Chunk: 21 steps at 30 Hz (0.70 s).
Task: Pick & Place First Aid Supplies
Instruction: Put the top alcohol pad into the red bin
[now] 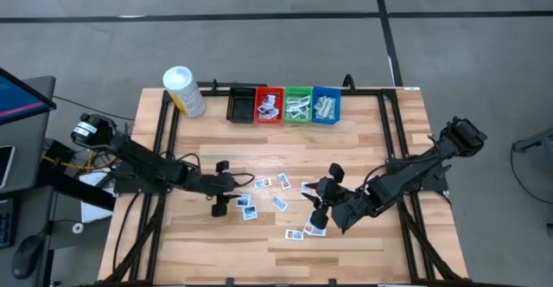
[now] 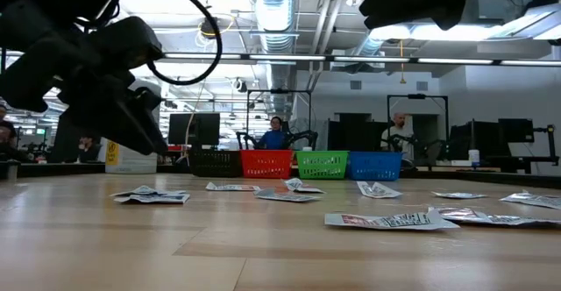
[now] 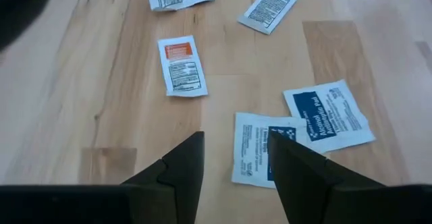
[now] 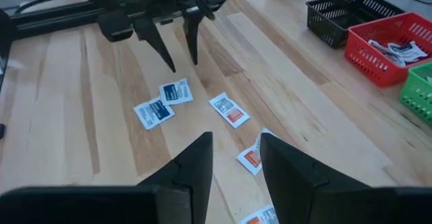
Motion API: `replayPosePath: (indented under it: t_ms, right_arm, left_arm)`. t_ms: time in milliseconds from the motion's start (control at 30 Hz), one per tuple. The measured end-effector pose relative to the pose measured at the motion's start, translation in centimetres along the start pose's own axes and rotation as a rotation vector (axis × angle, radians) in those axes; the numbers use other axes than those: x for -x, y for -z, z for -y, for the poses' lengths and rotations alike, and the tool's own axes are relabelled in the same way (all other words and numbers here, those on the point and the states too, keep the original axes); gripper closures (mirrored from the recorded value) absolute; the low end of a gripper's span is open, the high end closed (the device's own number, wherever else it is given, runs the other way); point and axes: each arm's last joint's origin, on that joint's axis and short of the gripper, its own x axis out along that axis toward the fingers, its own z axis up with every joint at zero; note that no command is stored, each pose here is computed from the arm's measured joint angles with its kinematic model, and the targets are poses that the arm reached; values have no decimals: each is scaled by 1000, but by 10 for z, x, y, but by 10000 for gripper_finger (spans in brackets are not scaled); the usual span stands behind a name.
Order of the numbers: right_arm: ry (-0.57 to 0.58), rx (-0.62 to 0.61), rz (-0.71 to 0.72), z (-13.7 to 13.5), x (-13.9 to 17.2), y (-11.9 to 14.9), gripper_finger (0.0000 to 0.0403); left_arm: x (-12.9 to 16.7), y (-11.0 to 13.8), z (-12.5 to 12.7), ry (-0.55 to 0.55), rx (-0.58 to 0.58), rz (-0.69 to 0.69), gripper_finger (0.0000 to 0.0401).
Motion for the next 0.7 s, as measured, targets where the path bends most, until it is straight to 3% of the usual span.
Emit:
replayPosePath:
  t_ms: [267, 567, 700]
  right_arm:
    - [9, 11, -10, 1, 0, 1, 285]
    - [9, 9, -10, 1, 0, 1, 285]
    - [8, 3, -11, 1, 0, 1, 285]
  left_arm:
    - [-18, 13, 5, 53, -48, -82, 238]
    - [-37, 23, 9, 41, 23, -112, 239]
    - [-37, 24, 9, 43, 22, -117, 262]
